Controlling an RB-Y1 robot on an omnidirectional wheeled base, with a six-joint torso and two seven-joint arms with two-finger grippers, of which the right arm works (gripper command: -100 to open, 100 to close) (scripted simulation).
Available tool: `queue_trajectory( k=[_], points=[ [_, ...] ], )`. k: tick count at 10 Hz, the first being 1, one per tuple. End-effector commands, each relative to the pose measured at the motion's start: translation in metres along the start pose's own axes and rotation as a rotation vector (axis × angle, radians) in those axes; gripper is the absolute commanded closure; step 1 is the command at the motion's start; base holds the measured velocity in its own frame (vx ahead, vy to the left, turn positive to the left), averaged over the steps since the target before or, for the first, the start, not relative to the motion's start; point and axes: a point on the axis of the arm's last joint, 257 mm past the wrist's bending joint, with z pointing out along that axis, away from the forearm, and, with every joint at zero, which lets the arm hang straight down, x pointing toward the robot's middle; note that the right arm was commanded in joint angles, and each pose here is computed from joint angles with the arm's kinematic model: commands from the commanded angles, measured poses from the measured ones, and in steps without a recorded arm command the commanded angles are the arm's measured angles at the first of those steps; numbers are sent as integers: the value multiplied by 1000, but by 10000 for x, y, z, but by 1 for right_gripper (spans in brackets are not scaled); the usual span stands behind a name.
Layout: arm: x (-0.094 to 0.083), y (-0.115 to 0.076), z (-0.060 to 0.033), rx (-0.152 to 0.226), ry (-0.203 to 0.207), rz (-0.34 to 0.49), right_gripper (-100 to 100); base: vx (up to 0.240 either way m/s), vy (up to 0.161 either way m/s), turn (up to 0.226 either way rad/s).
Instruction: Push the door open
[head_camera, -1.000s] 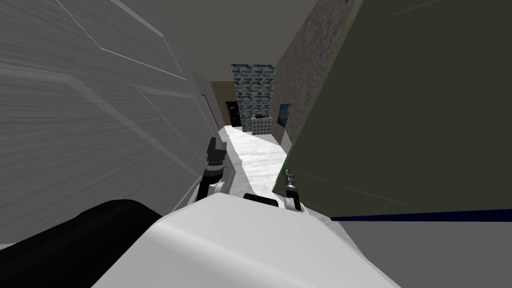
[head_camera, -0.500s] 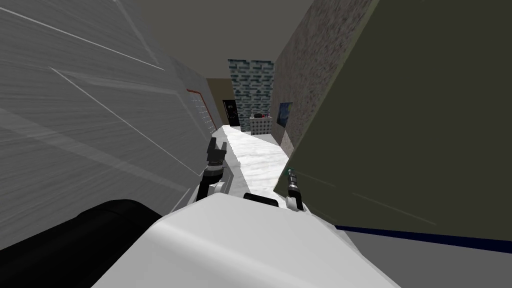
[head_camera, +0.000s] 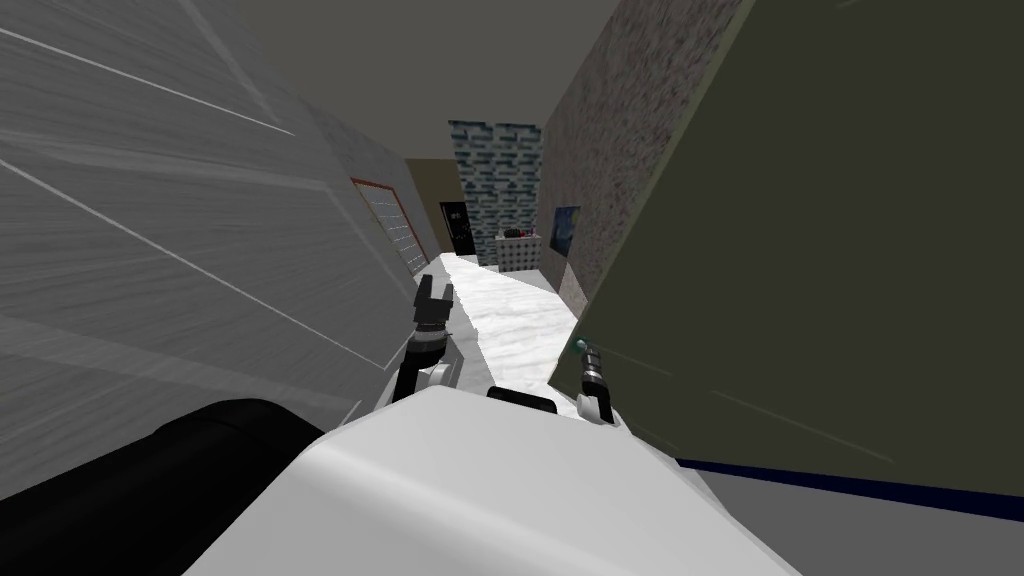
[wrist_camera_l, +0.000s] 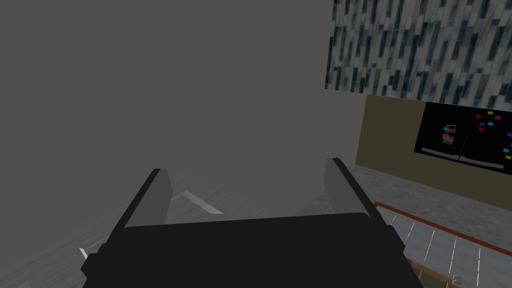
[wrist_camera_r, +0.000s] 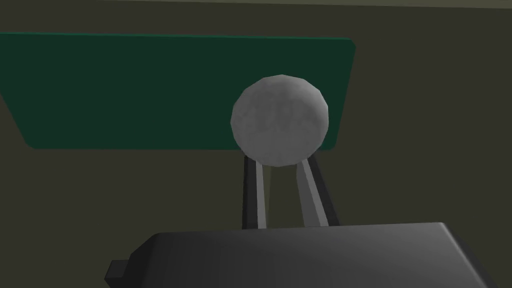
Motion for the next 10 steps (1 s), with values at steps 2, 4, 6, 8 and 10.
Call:
queue_trajectory(
  k=[2, 4, 6, 8, 10],
  points=[
    [-101, 23, -2, -5, -26, 6, -100, 66, 64, -82],
    [-96, 26, -2, -5, -32, 15, -100, -188, 131, -46],
    [-70, 25, -7, -3, -39, 31, -100, -222, 149, -60],
    [-25, 20, -17, -1, -46, 50, -100, -178, 132, -54],
    [-88, 20, -23, -5, -49, 39, -100, 12, 24, 6]
  ],
)
